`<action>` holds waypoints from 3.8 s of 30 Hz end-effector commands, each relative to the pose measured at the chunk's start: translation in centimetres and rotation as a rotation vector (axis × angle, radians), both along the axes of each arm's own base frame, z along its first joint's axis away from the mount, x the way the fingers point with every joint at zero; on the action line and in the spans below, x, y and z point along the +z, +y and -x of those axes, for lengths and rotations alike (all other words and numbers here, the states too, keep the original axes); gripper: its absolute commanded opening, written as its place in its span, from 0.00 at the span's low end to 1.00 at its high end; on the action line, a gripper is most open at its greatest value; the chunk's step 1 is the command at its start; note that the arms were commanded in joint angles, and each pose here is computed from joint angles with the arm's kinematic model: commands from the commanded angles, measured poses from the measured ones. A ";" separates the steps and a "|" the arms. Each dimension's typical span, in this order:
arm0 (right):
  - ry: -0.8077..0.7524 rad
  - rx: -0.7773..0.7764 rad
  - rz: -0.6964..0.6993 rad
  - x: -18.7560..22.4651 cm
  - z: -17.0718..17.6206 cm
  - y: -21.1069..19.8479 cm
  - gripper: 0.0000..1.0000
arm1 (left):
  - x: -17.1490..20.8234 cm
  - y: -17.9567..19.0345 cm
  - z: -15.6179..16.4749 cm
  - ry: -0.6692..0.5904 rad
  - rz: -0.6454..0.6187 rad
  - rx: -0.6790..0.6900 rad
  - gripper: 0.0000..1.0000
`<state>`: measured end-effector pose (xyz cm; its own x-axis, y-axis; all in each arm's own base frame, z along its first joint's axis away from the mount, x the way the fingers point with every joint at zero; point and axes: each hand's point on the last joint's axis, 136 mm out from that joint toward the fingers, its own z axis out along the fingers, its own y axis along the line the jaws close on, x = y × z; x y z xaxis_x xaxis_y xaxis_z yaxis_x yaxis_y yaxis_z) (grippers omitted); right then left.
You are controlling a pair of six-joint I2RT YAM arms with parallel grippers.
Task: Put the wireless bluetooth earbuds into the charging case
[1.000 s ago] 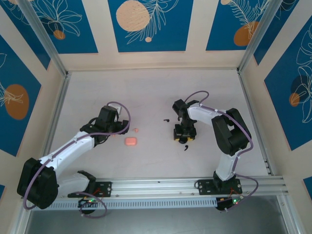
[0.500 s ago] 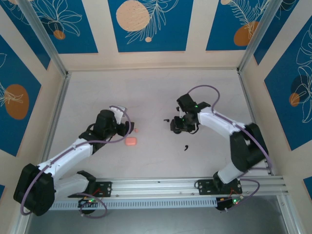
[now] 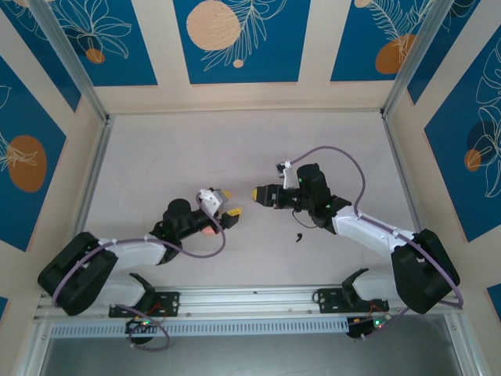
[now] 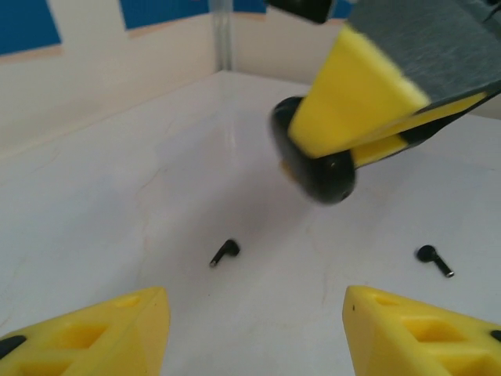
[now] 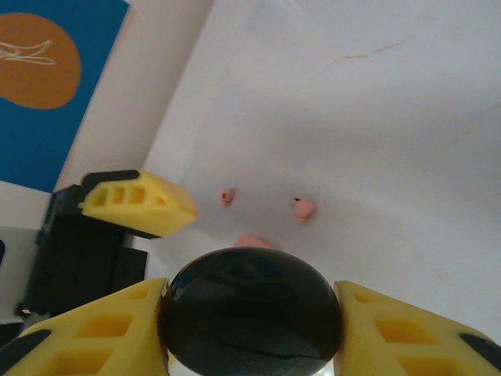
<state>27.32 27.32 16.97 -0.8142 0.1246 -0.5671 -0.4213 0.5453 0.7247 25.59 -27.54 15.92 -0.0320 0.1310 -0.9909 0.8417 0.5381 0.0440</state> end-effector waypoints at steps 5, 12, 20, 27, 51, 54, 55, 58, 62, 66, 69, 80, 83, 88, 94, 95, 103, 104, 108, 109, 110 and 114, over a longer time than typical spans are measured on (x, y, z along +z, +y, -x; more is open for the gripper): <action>-0.136 0.011 -0.161 5.0 1.3 1.4 0.42 | 3.5 -2.1 1.1 -0.206 0.129 -0.029 0.57; -0.132 0.005 -0.153 4.7 1.9 1.8 0.42 | 4.1 -3.3 1.2 -0.220 0.155 -0.014 0.58; -0.127 -0.007 -0.145 4.2 2.1 1.9 0.43 | 5.9 -2.9 1.4 -0.227 0.205 0.020 0.55; -0.118 0.008 -0.157 4.2 2.4 2.4 0.43 | 7.0 -2.3 1.2 -0.222 0.243 0.055 0.50; -0.314 0.068 -0.055 5.8 2.9 1.5 0.73 | 6.7 -1.6 2.8 -0.196 0.229 0.000 0.17; -0.437 0.170 -0.045 7.2 3.6 0.5 0.73 | 6.2 -2.0 3.2 -0.167 0.185 -0.048 0.15; -0.476 0.205 -0.030 7.5 3.8 0.2 0.73 | 6.3 -2.0 3.3 -0.162 0.175 -0.062 0.14; -0.604 0.350 -0.016 7.8 5.2 -0.8 0.69 | 6.7 -1.6 3.9 -0.158 0.176 -0.108 0.13; -0.773 0.517 -0.002 8.0 7.3 -1.7 0.64 | 7.3 -1.4 5.5 -0.145 0.180 -0.224 0.13; -0.957 0.717 0.003 7.3 10.1 -1.9 0.61 | 7.7 -1.3 7.0 -0.165 0.174 -0.314 0.12; -0.990 0.747 0.021 7.3 10.2 -1.9 0.61 | 8.2 -1.4 8.1 -0.183 0.177 -0.373 0.12; -0.956 0.856 0.015 7.6 10.4 -0.5 0.60 | 8.8 -1.4 9.4 -0.213 0.171 -0.441 0.12; -0.950 0.886 0.006 7.6 10.6 0.2 0.58 | 9.1 -1.4 9.5 -0.220 0.176 -0.448 0.12; -0.963 0.934 -0.027 8.0 11.2 0.9 0.52 | 9.5 -1.2 9.6 -0.229 0.181 -0.444 0.12; -0.955 0.970 -0.043 7.9 11.3 1.6 0.48 | 9.8 -1.2 9.8 -0.235 0.186 -0.449 0.12; -0.949 0.977 -0.046 7.9 11.4 1.7 0.47 | 9.8 -1.1 9.9 -0.236 0.186 -0.452 0.12; -0.949 1.023 -0.068 8.0 11.7 2.4 0.35 | 9.9 -1.1 10.1 -0.235 0.189 -0.457 0.12; -0.951 1.024 -0.066 8.0 11.7 2.4 0.32 | 9.9 -1.0 10.1 -0.235 0.190 -0.454 0.12; -0.968 1.021 -0.043 8.1 11.5 2.3 0.20 | 9.7 -0.9 9.9 -0.234 0.181 -0.433 0.17; -0.972 1.019 -0.034 8.1 11.5 2.3 0.19 | 9.6 -0.8 9.7 -0.234 0.178 -0.421 0.20; -0.975 1.014 -0.023 8.1 11.4 2.2 0.18 | 9.4 -0.7 9.6 -0.235 0.175 -0.413 0.23; -0.986 0.975 0.090 7.4 10.5 1.8 0.17 | 8.7 -0.3 8.9 -0.239 0.140 -0.355 0.59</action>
